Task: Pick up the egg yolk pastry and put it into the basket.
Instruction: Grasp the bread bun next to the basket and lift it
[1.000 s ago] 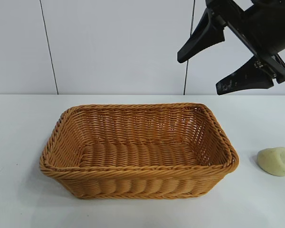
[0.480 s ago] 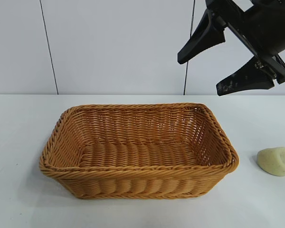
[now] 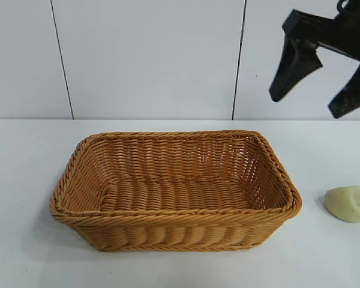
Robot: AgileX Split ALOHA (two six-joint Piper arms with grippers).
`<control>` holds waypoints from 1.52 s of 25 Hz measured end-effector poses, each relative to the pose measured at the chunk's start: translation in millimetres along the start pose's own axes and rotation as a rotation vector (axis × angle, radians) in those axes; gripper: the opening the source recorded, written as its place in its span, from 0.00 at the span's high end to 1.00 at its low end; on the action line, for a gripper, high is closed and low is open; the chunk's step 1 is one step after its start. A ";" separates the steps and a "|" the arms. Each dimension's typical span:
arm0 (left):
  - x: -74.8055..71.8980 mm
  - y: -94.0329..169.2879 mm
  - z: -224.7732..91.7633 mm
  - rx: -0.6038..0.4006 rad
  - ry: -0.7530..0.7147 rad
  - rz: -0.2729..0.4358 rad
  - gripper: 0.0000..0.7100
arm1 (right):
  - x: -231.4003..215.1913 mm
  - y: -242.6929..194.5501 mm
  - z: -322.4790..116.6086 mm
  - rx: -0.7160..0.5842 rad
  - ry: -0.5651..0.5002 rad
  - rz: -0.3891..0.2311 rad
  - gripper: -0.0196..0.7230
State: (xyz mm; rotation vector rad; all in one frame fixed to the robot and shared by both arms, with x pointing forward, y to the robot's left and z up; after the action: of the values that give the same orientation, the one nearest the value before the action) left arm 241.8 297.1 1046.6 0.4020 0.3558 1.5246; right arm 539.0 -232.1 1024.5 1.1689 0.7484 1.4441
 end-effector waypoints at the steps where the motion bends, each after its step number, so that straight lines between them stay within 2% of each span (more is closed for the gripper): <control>1: 0.0 0.0 0.0 0.000 0.000 0.000 0.14 | -7.6 -3.0 0.8 0.011 -0.001 -0.047 0.12; 4: 0.0 0.0 -0.1 0.001 0.000 0.000 0.14 | -31.4 -13.2 7.3 0.037 -0.051 -0.113 0.12; 9: 0.0 0.0 -0.2 0.002 0.000 0.000 0.14 | -68.8 -43.5 16.2 0.087 -0.150 -0.168 0.12; 17: 0.0 0.0 -0.2 0.002 0.000 0.000 0.14 | -93.9 -107.7 13.3 0.186 -0.192 -0.206 0.12; 23: 0.0 0.0 -0.3 0.003 -0.001 0.000 0.14 | -101.9 -136.2 5.6 0.245 -0.202 -0.220 0.13; 25: 0.0 0.0 -0.3 0.003 -0.001 0.000 0.14 | -102.5 -138.2 5.3 0.246 -0.203 -0.221 0.18; 27: 0.0 0.0 -0.3 0.003 -0.001 0.000 0.14 | -102.5 -138.3 5.4 0.245 -0.203 -0.220 0.28; 31: 0.0 0.0 -0.3 0.003 -0.001 0.000 0.14 | -102.5 -138.2 5.3 0.246 -0.203 -0.221 0.66; 32: 0.0 0.0 -0.3 0.003 -0.001 0.000 0.14 | -102.2 -137.5 5.7 0.247 -0.203 -0.220 0.72; 34: 0.0 0.0 -0.3 0.003 -0.001 0.000 0.14 | -100.9 -133.5 7.2 0.247 -0.202 -0.219 0.77; 38: 0.0 0.0 -0.3 0.003 -0.001 0.000 0.14 | -93.3 -110.4 19.5 0.224 -0.194 -0.208 0.81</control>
State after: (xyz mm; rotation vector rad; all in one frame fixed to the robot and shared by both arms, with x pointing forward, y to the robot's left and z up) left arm 241.7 297.1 1046.4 0.4052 0.3574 1.5237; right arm 589.4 -300.5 905.9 1.3373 0.8830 1.0781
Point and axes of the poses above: a point on each arm's last joint axis where the gripper is mounted, y pointing back along that axis away from the gripper, x along the wrist's bending axis when the last joint is at zero, z = x × y, the point moved 1 cm from there along -y, pointing out along that axis toward the gripper, and after that the axes turned 8 degrees about -y, right-handed, at the moved point
